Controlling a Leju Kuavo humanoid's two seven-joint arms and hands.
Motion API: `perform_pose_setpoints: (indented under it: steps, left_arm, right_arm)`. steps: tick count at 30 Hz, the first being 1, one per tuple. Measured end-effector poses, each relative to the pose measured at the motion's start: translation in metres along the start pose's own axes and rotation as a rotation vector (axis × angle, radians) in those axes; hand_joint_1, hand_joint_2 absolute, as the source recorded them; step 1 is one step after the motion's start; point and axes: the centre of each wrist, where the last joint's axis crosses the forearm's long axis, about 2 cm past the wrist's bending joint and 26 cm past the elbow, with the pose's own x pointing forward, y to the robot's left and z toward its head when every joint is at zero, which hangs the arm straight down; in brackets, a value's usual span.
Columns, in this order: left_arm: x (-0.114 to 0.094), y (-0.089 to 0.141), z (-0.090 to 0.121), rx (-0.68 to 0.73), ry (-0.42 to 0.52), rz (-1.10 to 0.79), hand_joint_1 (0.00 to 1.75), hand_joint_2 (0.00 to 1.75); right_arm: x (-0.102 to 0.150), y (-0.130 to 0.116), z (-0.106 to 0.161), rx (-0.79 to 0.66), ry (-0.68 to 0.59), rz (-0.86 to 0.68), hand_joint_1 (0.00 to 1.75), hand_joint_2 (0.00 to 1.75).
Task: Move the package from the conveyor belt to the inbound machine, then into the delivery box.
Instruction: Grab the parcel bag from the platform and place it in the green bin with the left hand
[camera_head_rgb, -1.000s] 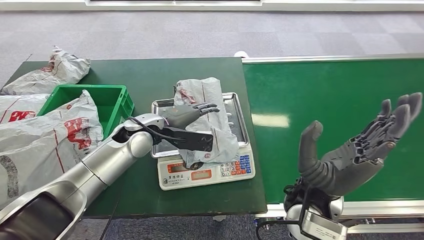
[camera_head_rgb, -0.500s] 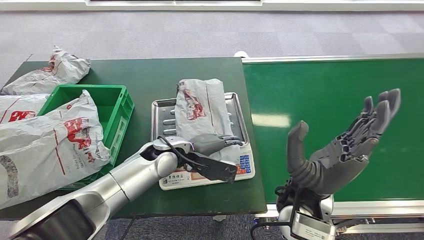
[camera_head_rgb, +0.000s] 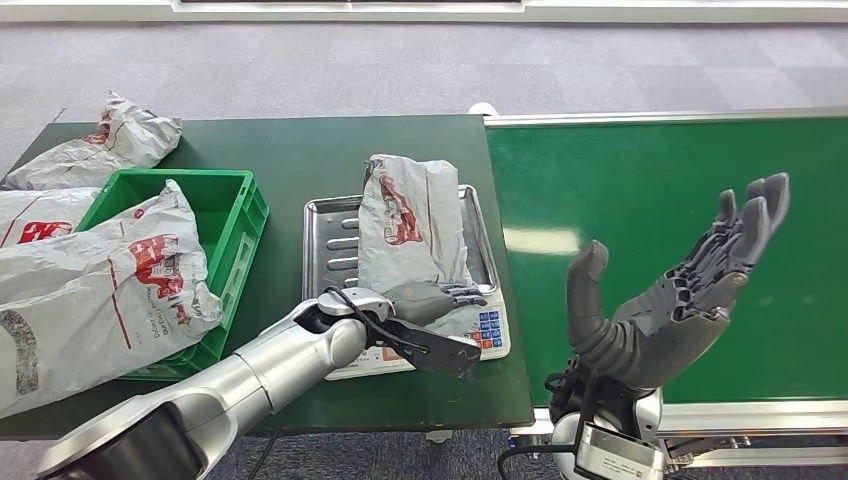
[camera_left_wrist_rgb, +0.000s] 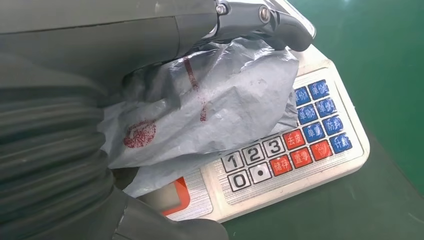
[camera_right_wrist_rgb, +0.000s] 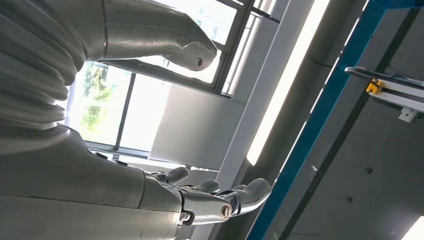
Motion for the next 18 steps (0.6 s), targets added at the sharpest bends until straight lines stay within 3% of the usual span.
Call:
perform_pose_setpoints:
  steps: [2,3,11,18]
  left_arm:
    - [0.0,-0.001,-0.001,0.0,0.003,0.001,1.37,1.75]
    - [0.0,-0.001,-0.001,0.003,0.005,0.0,1.72,1.75]
    - [-0.004,0.003,0.001,0.091,0.025,-0.007,1.75,1.75]
    - [-0.023,0.011,0.013,0.192,0.066,-0.008,1.75,1.75]
  right_arm:
    - [0.0,0.0,0.0,0.0,0.0,0.0,0.0,1.75]
    - [0.0,0.0,0.0,0.0,0.0,0.0,0.0,1.75]
    - [0.0,-0.001,0.001,-0.008,0.02,-0.01,0.0,1.75]
    - [0.002,-0.004,0.003,-0.01,0.03,-0.01,0.0,1.75]
